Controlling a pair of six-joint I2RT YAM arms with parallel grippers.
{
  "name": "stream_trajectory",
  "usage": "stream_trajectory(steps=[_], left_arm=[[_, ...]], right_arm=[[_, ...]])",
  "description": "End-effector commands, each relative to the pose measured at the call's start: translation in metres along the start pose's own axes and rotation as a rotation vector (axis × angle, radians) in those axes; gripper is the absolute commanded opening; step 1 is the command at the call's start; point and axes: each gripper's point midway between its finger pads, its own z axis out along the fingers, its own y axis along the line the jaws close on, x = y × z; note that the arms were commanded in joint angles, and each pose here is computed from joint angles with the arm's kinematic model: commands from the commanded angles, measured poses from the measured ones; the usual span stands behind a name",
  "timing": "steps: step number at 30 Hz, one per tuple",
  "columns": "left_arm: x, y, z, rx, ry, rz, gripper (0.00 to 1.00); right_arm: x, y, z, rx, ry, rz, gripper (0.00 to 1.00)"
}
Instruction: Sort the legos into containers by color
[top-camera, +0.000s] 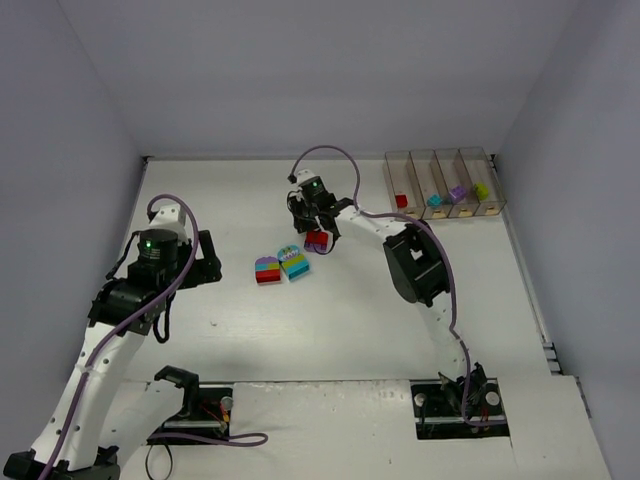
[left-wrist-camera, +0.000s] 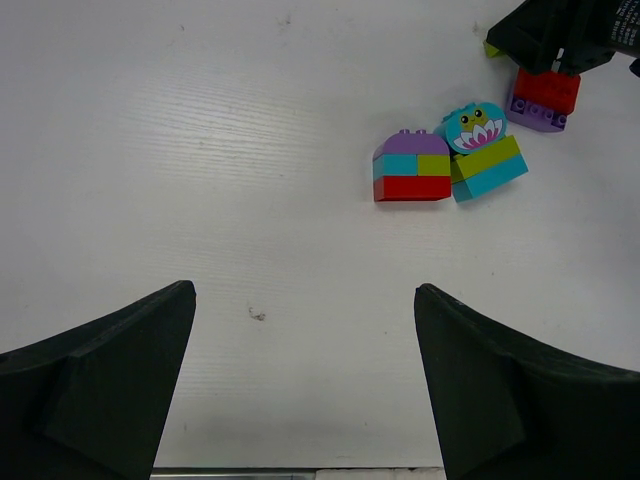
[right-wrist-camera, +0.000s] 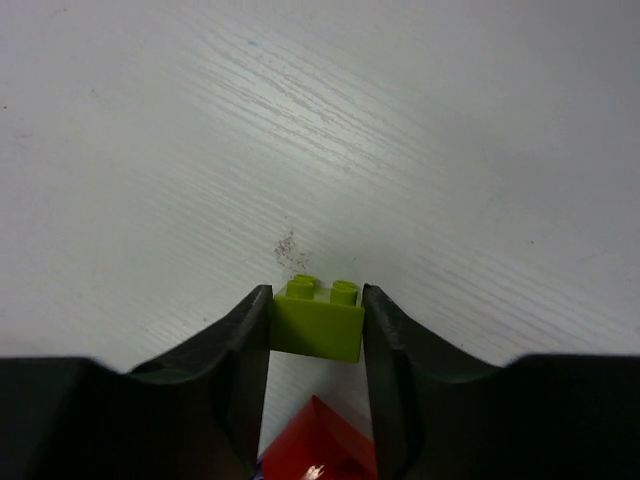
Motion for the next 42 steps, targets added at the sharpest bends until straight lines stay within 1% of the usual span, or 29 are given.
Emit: stream_trajectory(steps=[1, 3, 4, 6, 8, 9, 10, 11, 13, 14, 16, 17, 18, 19, 22, 23, 25, 26, 27, 29, 30, 33, 36, 37, 38, 39, 41, 42], left_arm=[[-0.011, 0.0, -0.005, -0.004, -0.038, -0.024, 0.84], [-0.011, -0.001, -0.005, -0.002, -0.038, -0.026, 0.84], [-0.011, -0.001, -0.005, 0.0, -0.039, -0.029, 0.84], [-0.012, -0.002, -0.006, 0.002, -0.042, -0.031, 0.84], [-0.012, -0.002, -0.006, 0.004, -0.042, -0.031, 0.84], [-0.012, -0.002, -0.006, 0.004, -0.042, -0.031, 0.84], [-0.012, -0.002, -0.006, 0.003, -0.043, -0.031, 0.84], [-0.012, -0.002, -0.005, 0.006, -0.043, -0.032, 0.84], [-0.012, -0.003, -0.004, 0.01, -0.044, -0.033, 0.84], [-0.012, -0.004, -0.003, 0.015, -0.041, -0.035, 0.84], [-0.011, -0.006, 0.0, 0.021, -0.043, -0.037, 0.84], [-0.012, -0.008, 0.003, 0.027, -0.042, -0.04, 0.84], [-0.012, -0.008, 0.003, 0.027, -0.042, -0.04, 0.84], [-0.012, -0.009, 0.003, 0.029, -0.041, -0.043, 0.84], [-0.015, -0.011, 0.007, 0.034, -0.042, -0.045, 0.84], [-0.015, -0.013, 0.01, 0.038, -0.039, -0.042, 0.84], [-0.016, -0.014, 0.012, 0.044, -0.039, -0.039, 0.84], [-0.019, -0.017, 0.013, 0.055, -0.041, -0.038, 0.84], [-0.02, -0.017, 0.014, 0.055, -0.045, -0.037, 0.84], [-0.024, -0.018, 0.015, 0.054, -0.056, -0.039, 0.84], [-0.025, -0.018, 0.016, 0.052, -0.06, -0.038, 0.84], [-0.026, -0.018, 0.02, 0.045, -0.063, -0.04, 0.84], [-0.026, -0.019, 0.025, 0.042, -0.052, -0.037, 0.84], [-0.026, -0.02, 0.027, 0.044, -0.047, -0.036, 0.84], [-0.026, -0.02, 0.028, 0.043, -0.045, -0.038, 0.84], [-0.027, -0.021, 0.029, 0.046, -0.044, -0.037, 0.84], [-0.027, -0.022, 0.03, 0.045, -0.041, -0.035, 0.84], [-0.029, -0.022, 0.03, 0.046, -0.044, -0.034, 0.84]], right_arm=[[-0.047, 0.004, -0.012, 0.016, -0.129, -0.011, 0.14], [-0.059, -0.001, -0.019, 0.029, -0.155, -0.014, 0.03], [-0.068, -0.006, -0.023, 0.034, -0.174, -0.009, 0.0], [-0.09, -0.011, -0.038, 0.038, -0.219, -0.008, 0.0], [-0.117, -0.031, -0.061, 0.072, -0.279, -0.001, 0.0], [-0.127, -0.045, -0.072, 0.116, -0.305, -0.003, 0.0], [-0.132, -0.075, -0.081, 0.167, -0.316, 0.019, 0.0], [-0.147, -0.093, -0.102, 0.199, -0.355, 0.034, 0.0], [-0.155, -0.134, -0.124, 0.26, -0.386, 0.064, 0.0], [-0.157, -0.178, -0.145, 0.332, -0.402, 0.097, 0.0], [-0.153, -0.226, -0.166, 0.413, -0.411, 0.129, 0.0], [-0.141, -0.291, -0.197, 0.507, -0.417, 0.192, 0.0], [-0.141, -0.291, -0.197, 0.507, -0.417, 0.194, 0.0], [-0.13, -0.333, -0.217, 0.57, -0.42, 0.235, 0.0], [-0.108, -0.386, -0.238, 0.637, -0.412, 0.292, 0.0], [-0.092, -0.414, -0.247, 0.677, -0.404, 0.335, 0.0], [-0.076, -0.44, -0.254, 0.714, -0.394, 0.373, 0.01], [-0.068, -0.459, -0.264, 0.746, -0.395, 0.394, 0.01], [-0.057, -0.469, -0.26, 0.757, -0.376, 0.408, 0.02], [-0.051, -0.482, -0.261, 0.741, -0.378, 0.418, 0.02], [-0.042, -0.489, -0.254, 0.741, -0.36, 0.428, 0.02], [-0.029, -0.5, -0.243, 0.734, -0.338, 0.445, 0.05], [-0.021, -0.504, -0.232, 0.721, -0.319, 0.462, 0.12], [-0.019, -0.504, -0.23, 0.717, -0.315, 0.465, 0.2], [-0.016, -0.505, -0.226, 0.715, -0.309, 0.474, 0.23], [-0.013, -0.505, -0.224, 0.716, -0.304, 0.48, 0.29], [-0.011, -0.505, -0.222, 0.717, -0.297, 0.48, 0.37], [-0.01, -0.506, -0.222, 0.72, -0.296, 0.479, 0.45]])
